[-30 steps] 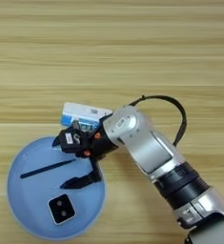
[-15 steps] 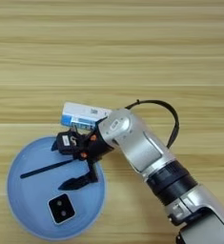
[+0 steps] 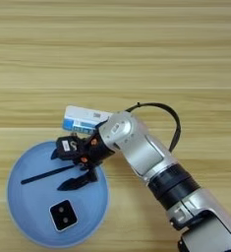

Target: Move the objects on the table

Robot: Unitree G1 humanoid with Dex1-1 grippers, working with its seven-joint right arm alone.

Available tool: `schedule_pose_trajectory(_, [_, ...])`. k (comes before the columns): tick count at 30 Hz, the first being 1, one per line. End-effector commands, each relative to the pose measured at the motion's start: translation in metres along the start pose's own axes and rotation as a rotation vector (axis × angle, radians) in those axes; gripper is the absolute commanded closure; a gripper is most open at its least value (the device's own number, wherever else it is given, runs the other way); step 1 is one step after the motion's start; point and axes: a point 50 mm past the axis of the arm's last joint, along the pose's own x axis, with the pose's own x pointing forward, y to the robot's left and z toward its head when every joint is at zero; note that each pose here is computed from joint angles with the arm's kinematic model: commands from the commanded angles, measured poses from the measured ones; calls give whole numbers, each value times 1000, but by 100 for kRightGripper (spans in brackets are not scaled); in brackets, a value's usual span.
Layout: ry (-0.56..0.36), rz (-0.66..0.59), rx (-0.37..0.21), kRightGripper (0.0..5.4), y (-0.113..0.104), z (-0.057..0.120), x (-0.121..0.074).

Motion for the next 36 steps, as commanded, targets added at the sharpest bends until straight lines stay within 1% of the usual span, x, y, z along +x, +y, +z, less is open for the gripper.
schedule_pose_trajectory(1, [83,-66,-36,202,-8,-3,-9])
schedule_pose_trajectory(12, [116,-33,-6,286,-2,-16,-3])
schedule_pose_trajectory(15, [111,-6,35,309,0,-18,-2])
schedule_pose_trajectory(17, [128,-19,12,329,-1,-20,-2])
schedule_pose_trajectory(21, [132,-17,23,360,-1,-22,-2])
schedule_pose_trajectory(25, [134,-15,22,391,-1,-23,-2])
schedule_pose_trajectory(27, [136,-16,22,419,-1,-23,-2])
schedule_pose_trajectory(30, [137,-20,22,440,-2,-23,-3])
schedule_pose_trajectory(34, [135,-24,22,494,-3,-22,-4])
schedule_pose_trajectory(36, [135,-26,22,507,-3,-22,-4])
